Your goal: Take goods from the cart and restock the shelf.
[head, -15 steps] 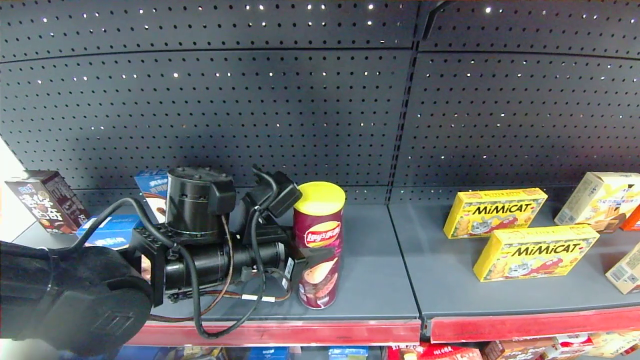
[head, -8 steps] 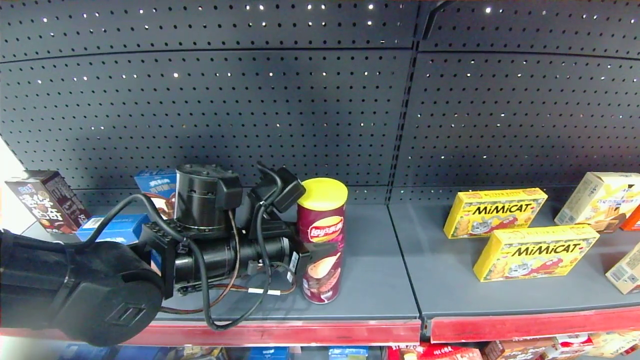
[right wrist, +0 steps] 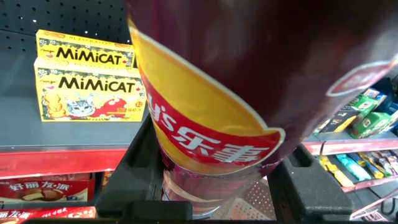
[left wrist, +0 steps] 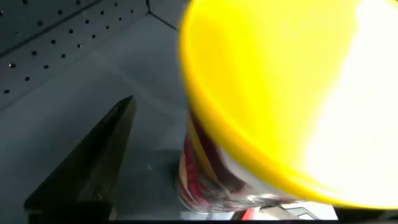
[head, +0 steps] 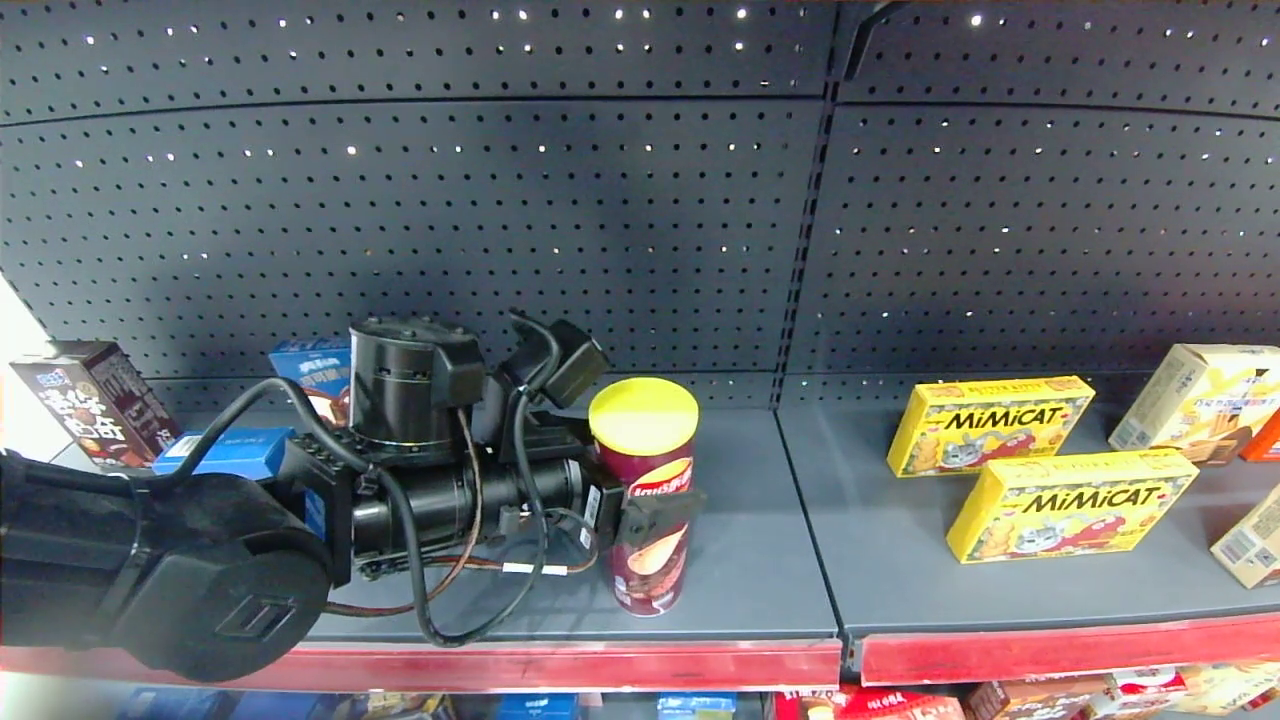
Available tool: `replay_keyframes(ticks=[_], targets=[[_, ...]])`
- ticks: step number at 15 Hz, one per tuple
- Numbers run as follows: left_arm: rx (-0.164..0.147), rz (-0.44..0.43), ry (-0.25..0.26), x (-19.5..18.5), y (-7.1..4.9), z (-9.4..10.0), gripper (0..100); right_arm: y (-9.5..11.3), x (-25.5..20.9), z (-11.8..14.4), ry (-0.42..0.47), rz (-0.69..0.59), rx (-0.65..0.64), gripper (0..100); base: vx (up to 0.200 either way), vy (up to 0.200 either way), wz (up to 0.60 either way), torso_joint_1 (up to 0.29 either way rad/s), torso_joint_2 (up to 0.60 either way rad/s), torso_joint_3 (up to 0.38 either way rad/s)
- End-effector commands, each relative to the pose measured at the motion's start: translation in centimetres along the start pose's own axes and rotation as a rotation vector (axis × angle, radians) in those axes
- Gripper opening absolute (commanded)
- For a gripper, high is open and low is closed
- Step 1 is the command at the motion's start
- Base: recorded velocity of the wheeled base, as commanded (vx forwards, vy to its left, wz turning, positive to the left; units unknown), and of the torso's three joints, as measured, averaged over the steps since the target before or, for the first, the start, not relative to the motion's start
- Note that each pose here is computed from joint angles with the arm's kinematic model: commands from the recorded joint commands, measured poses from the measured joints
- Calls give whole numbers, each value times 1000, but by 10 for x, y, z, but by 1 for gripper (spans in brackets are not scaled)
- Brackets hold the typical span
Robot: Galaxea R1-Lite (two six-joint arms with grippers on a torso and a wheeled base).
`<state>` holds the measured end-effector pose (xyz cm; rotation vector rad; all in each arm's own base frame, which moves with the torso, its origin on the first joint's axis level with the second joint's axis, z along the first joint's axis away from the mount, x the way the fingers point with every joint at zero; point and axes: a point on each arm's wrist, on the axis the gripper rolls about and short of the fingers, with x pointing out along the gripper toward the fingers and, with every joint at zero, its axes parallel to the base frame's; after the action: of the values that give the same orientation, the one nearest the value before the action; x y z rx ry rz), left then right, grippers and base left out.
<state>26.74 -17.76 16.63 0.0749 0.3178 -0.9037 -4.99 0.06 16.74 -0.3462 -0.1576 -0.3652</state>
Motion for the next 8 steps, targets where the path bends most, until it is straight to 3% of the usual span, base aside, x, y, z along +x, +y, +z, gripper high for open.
replay_keyframes(ticks=[1,4,8], targets=[[-1,0,6,0,0,-2,100,0,0,0,2,0,-1,0,0,0,0,0,0,0],[-11,0,46,-5,-3,-14,100,0,0,0,1,1,-1,0,0,0,0,0,0,0],[-22,16,59,-22,-3,-21,100,0,0,0,1,1,1,0,0,0,0,0,0,0]])
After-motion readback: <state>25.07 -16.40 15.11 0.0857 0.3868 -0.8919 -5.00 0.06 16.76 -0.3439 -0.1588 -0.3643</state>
